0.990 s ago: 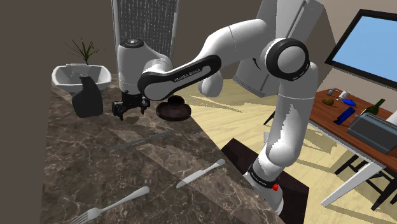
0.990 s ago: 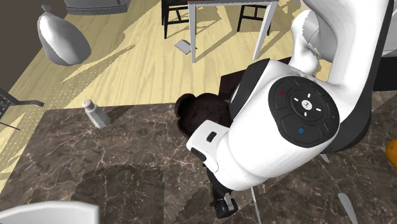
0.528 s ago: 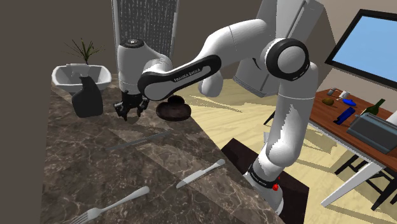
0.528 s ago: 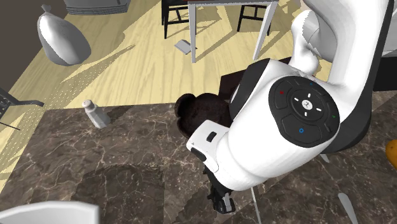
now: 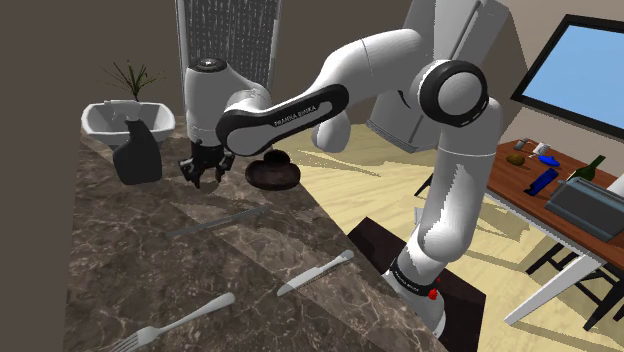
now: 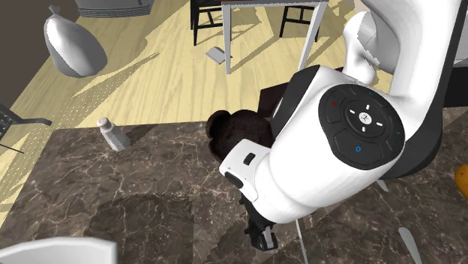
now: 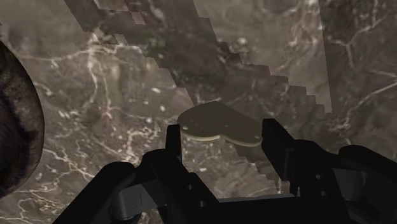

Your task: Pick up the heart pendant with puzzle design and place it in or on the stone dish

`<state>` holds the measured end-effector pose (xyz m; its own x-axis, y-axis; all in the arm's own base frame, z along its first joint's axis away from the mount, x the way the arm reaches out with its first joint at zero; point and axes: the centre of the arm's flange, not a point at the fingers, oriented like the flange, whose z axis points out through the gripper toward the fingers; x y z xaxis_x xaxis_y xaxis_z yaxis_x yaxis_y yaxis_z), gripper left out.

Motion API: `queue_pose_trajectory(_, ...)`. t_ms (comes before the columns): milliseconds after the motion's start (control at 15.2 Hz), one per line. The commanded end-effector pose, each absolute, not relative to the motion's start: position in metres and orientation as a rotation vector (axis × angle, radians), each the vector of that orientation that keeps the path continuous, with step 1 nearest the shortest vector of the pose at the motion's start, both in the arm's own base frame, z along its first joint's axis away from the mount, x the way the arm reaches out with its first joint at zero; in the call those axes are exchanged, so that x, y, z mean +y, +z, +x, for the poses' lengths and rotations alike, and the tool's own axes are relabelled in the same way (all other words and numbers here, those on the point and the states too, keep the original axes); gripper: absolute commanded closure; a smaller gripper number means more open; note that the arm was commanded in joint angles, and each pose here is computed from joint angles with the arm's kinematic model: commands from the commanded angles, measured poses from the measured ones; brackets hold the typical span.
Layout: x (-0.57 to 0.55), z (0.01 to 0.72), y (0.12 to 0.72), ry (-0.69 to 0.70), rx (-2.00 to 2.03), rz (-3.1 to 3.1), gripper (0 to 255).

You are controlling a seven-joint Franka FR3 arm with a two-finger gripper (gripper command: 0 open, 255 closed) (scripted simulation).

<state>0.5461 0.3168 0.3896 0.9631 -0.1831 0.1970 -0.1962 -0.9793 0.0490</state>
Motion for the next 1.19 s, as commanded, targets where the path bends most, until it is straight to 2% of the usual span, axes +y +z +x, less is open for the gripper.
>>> queue_pose_trajectory(0, 0.317, 0.546, 0.399, 0.295, -0.295, 3.045, 255)
queue_pose_trajectory(1122, 0.317, 0.546, 0.489, 0.295, -0.295, 3.045, 255)
